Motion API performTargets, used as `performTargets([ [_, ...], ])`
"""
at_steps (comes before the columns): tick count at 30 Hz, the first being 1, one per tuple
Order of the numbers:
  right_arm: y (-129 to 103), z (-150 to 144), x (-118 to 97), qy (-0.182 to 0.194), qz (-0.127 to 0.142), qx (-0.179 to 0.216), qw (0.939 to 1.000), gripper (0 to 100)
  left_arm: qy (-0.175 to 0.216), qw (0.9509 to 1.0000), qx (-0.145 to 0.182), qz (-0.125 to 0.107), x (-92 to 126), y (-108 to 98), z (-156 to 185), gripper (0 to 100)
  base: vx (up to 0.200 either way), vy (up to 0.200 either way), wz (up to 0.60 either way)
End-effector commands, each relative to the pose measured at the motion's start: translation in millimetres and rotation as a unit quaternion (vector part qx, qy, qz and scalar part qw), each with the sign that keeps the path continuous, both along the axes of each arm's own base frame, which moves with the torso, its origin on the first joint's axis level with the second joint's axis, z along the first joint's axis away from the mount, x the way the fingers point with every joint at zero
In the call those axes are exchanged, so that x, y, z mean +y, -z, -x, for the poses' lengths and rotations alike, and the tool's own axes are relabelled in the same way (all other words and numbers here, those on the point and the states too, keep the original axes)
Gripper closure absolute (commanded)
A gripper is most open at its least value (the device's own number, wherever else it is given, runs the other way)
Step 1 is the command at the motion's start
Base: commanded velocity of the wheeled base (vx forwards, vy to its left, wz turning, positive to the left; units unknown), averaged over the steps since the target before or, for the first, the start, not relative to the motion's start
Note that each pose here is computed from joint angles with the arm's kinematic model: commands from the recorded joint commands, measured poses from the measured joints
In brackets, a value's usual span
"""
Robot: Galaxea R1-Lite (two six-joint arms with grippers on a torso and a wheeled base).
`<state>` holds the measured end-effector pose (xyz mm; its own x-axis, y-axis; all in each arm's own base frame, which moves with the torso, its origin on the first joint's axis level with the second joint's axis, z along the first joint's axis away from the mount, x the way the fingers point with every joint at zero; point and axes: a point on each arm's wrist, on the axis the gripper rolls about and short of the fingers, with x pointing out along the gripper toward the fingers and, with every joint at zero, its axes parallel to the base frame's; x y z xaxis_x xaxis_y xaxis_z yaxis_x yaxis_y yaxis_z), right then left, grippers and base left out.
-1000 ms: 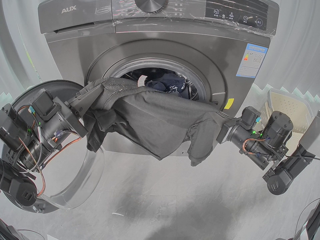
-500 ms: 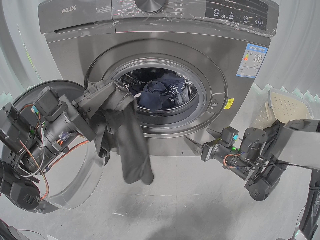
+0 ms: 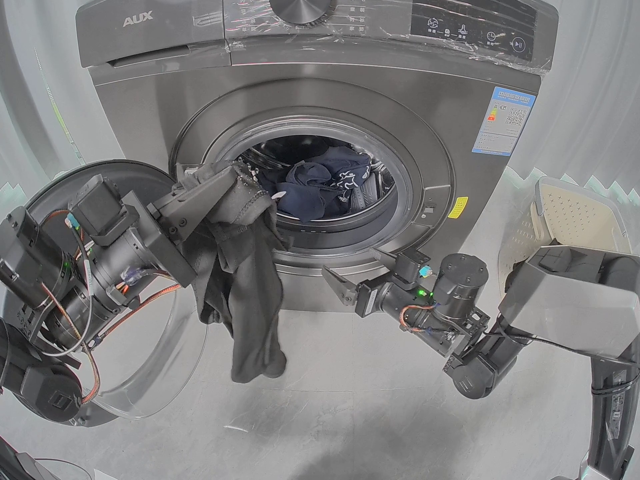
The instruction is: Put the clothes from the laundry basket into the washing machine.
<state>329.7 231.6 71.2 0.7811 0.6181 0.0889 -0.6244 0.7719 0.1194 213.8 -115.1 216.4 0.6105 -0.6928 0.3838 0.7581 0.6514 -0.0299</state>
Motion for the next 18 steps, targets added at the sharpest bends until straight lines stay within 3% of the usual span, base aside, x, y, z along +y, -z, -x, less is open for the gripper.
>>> performTargets([
  [1,12.2,-20.2,17.3,-0.002,-0.005,-0.008,0.9999,0,0.001,1.0000,0.001,-0.001,0.9,0.8,1.5,100,0.000,0.000,0.00],
  [10,9.0,-15.6,22.5,-0.017,-0.007,-0.016,0.9997,0,0.000,1.0000,0.003,-0.003,0.3,1.9,0.2,100,0.000,0.000,0.00],
  [18,4.4,15.8,42.4,-0.074,-0.007,-0.020,0.9971,0,-0.003,1.0000,0.003,-0.003,1.8,2.3,-1.0,100,0.000,0.000,0.00],
])
